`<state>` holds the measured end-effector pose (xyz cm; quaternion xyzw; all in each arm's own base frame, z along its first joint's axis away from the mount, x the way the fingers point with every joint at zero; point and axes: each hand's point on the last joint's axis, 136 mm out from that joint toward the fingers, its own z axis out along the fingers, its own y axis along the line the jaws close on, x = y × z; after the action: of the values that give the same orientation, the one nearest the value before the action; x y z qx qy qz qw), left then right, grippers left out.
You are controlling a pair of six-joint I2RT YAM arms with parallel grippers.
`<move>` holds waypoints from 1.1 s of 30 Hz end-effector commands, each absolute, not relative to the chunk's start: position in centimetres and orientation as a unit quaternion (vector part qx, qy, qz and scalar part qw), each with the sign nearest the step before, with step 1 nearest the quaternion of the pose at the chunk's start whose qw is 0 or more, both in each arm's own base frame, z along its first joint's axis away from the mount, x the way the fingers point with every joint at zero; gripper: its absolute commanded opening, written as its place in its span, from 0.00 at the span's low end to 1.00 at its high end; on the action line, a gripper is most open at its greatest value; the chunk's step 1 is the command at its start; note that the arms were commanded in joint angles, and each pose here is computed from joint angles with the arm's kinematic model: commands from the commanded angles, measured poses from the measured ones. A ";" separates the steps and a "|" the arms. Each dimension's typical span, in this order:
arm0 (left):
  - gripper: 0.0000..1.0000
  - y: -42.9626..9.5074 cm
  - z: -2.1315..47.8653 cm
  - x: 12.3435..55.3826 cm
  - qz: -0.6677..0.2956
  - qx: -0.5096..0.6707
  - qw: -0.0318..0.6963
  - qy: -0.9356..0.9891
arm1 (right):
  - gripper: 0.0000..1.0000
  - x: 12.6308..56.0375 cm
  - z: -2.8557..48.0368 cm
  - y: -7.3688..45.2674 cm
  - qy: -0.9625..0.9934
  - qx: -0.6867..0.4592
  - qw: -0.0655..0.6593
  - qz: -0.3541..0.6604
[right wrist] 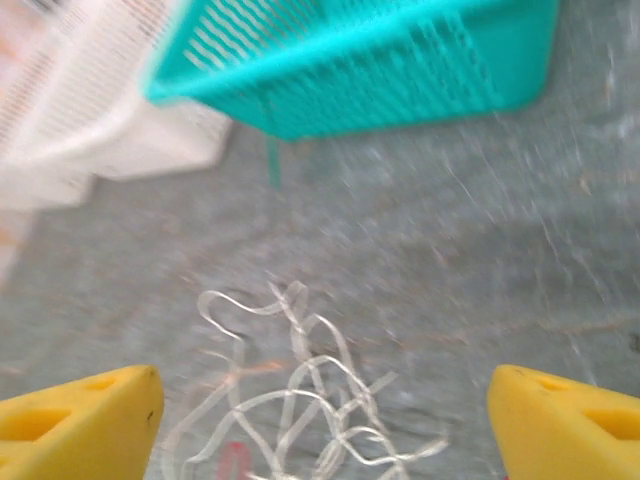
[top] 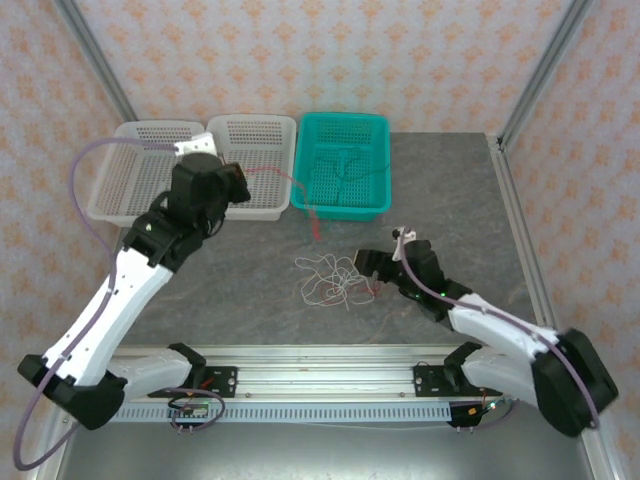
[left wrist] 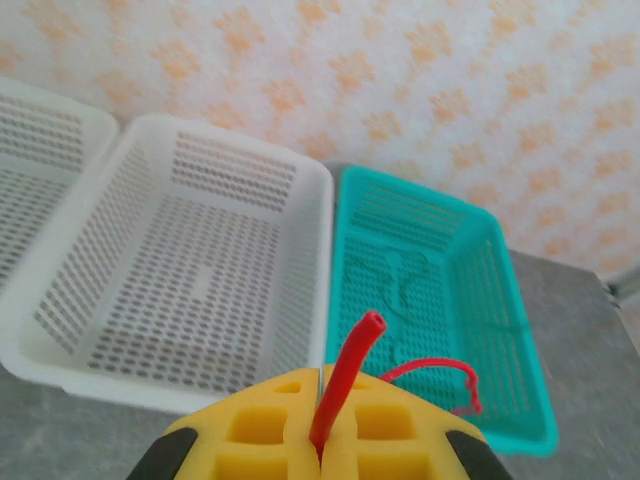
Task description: Untangle the cables
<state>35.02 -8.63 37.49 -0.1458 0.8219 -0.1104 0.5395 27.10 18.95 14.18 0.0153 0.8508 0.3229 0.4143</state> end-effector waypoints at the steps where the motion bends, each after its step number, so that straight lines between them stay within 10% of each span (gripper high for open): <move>1: 0.00 -7.1 38.3 37.4 -0.090 -0.140 0.528 0.833 | 0.92 26.5 18.9 17.2 0.832 0.047 0.446 0.327; 25: 0.00 -0.9 21.3 58.4 -0.003 -0.037 0.380 0.924 | 0.97 28.1 25.2 15.3 0.833 0.040 0.490 0.255; 30: 0.77 0.2 21.8 59.6 -0.013 -0.078 0.393 0.916 | 0.97 28.0 25.3 14.7 0.839 0.050 0.486 0.240; 33: 0.89 1.4 26.5 58.2 0.004 -0.104 0.443 0.891 | 0.97 28.0 24.7 13.8 0.845 0.071 0.481 0.222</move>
<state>58.97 0.16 17.03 -0.0716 0.9355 0.0005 0.3459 27.86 15.26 24.48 0.0477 0.8400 0.2534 0.4774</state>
